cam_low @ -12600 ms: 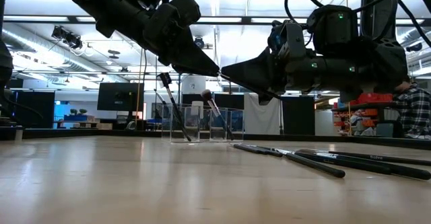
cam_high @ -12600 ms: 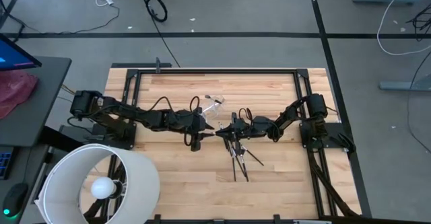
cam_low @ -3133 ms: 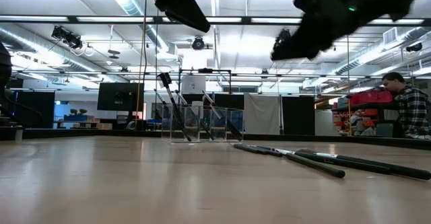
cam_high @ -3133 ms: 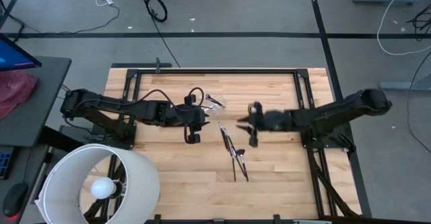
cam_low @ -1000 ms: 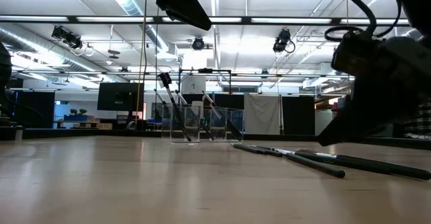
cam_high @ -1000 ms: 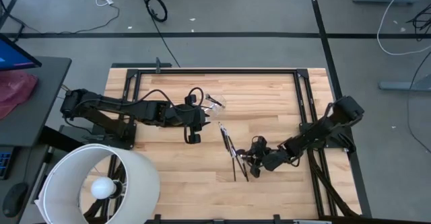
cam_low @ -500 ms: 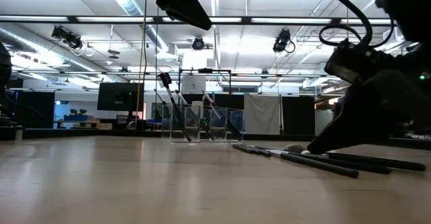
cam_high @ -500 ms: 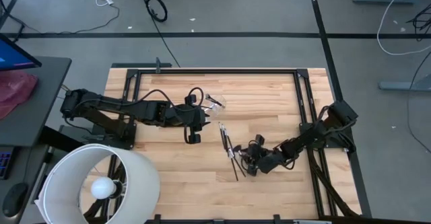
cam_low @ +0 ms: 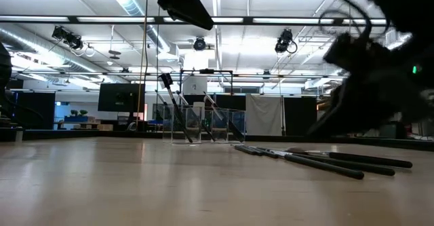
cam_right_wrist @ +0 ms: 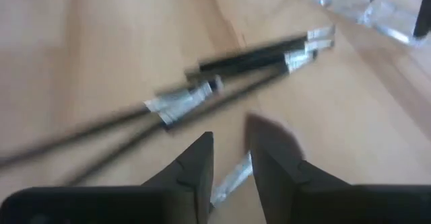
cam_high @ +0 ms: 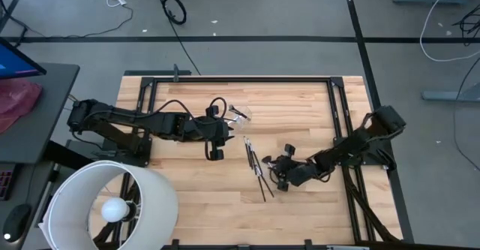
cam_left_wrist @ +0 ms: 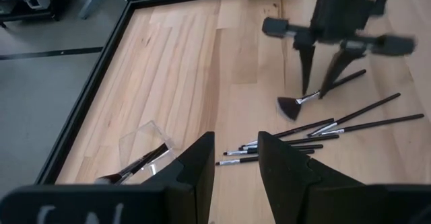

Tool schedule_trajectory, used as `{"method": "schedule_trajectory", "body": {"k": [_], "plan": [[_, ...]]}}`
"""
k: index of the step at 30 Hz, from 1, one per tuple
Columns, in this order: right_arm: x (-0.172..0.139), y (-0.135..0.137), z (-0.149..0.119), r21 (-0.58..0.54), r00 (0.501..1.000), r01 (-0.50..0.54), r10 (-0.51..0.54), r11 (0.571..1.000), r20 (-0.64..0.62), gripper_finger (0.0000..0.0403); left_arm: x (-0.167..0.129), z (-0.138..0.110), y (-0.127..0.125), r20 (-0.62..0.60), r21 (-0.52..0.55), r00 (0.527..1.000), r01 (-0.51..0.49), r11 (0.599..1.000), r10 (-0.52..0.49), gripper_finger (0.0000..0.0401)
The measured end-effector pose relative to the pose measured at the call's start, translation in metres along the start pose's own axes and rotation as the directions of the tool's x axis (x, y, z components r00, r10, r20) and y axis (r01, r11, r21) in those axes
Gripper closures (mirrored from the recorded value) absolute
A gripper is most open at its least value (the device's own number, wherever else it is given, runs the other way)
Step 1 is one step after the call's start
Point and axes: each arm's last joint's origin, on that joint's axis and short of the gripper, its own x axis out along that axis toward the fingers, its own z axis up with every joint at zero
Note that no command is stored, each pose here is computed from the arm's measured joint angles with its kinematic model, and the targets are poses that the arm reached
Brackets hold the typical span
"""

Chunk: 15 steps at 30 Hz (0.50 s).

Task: Put items in baskets/containers
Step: Put the black highlighter brush into the transparent organizer

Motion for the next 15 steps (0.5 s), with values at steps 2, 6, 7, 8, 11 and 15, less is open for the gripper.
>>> {"method": "schedule_trajectory", "body": {"k": [2, 6, 7, 8, 11, 15], "plan": [[-0.009, 0.0, 0.005, 0.04, 1.0, -0.003, 0.003, 0.999, 0.009, 0.0299, 0.0, 0.0, 0.0, 0.0, 0.0, 1.0, 0.0, 1.0, 0.0, 0.0284], [-0.025, 0.002, 0.015, 0.099, 0.998, -0.037, 0.032, 0.994, 0.051, 0.0299, 0.0, 0.0, 0.0, 0.002, -0.001, 1.0, 0.0, 1.0, 0.0, 0.0284], [-0.028, 0.003, 0.016, 0.138, 0.998, -0.046, 0.038, 0.989, 0.057, 0.0299, 0.0, 0.0, 0.0, 0.003, -0.001, 1.0, 0.0, 1.0, 0.0, 0.0284], [-0.03, 0.003, 0.014, 0.176, 0.998, -0.048, 0.04, 0.983, 0.046, 0.0299, 0.0, 0.0, 0.0, 0.003, -0.001, 1.0, 0.001, 1.0, -0.001, 0.0284], [-0.034, 0.007, 0.004, 0.249, 0.999, -0.031, 0.035, 0.968, -0.011, 0.0299, 0.0, 0.001, 0.0, 0.006, -0.002, 1.0, 0.0, 1.0, 0.0, 0.0284], [-0.035, 0.011, -0.01, 0.291, 0.997, 0.0, 0.022, 0.957, -0.073, 0.0299, 0.0, 0.002, 0.0, 0.016, -0.005, 1.0, 0.0, 1.0, 0.0, 0.0284]]}}
